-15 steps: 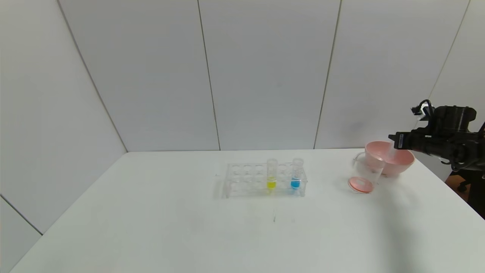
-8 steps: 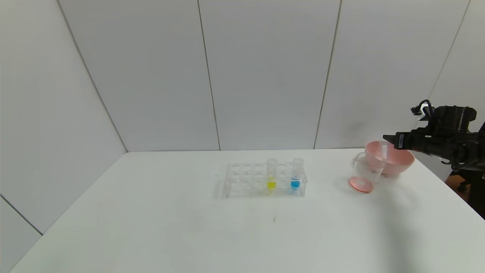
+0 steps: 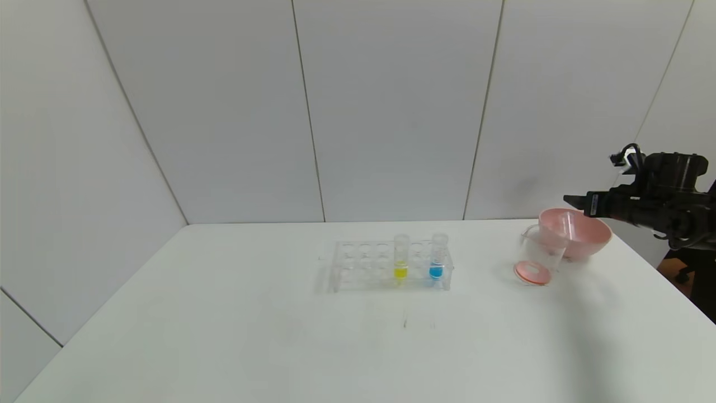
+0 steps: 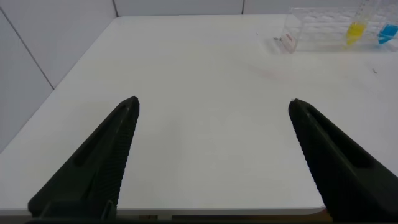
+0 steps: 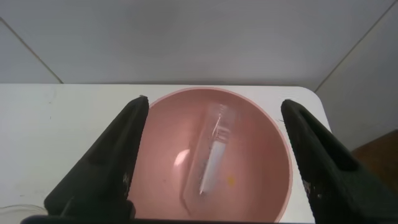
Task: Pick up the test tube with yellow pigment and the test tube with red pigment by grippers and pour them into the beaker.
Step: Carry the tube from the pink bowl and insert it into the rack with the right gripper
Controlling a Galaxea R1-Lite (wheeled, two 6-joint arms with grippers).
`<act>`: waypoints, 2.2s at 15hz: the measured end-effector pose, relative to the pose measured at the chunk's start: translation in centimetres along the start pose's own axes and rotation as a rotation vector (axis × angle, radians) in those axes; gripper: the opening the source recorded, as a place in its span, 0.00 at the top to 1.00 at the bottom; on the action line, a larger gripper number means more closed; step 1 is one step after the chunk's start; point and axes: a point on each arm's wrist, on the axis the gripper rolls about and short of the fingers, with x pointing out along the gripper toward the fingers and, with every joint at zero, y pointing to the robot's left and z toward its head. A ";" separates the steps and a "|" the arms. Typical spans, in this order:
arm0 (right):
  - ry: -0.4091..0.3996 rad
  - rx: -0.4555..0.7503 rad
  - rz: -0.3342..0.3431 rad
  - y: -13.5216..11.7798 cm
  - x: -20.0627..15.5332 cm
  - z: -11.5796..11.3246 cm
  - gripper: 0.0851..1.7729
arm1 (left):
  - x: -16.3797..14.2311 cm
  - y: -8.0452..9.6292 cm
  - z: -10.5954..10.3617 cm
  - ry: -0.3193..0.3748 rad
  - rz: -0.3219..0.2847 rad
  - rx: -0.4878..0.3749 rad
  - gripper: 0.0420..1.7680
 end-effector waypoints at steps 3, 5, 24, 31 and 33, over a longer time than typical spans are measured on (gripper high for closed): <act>-0.010 -0.018 0.008 0.5 -0.8 0.9 0.11 | 0.0 0.0 0.0 0.000 0.000 0.000 0.03; -0.012 -0.033 0.017 1.1 -1.6 1.3 0.09 | 0.0 0.0 0.0 0.000 0.000 0.000 0.03; -0.013 -0.006 0.012 25.5 -17.3 0.7 0.04 | 0.0 0.0 0.0 0.000 0.000 0.000 0.03; 0.005 0.013 0.067 32.5 -21.6 -2.9 0.04 | 0.0 0.0 0.0 0.000 0.000 0.000 0.03; 0.023 0.015 0.095 34.0 -21.8 -4.0 0.04 | 0.0 0.0 0.0 0.000 0.000 0.000 0.03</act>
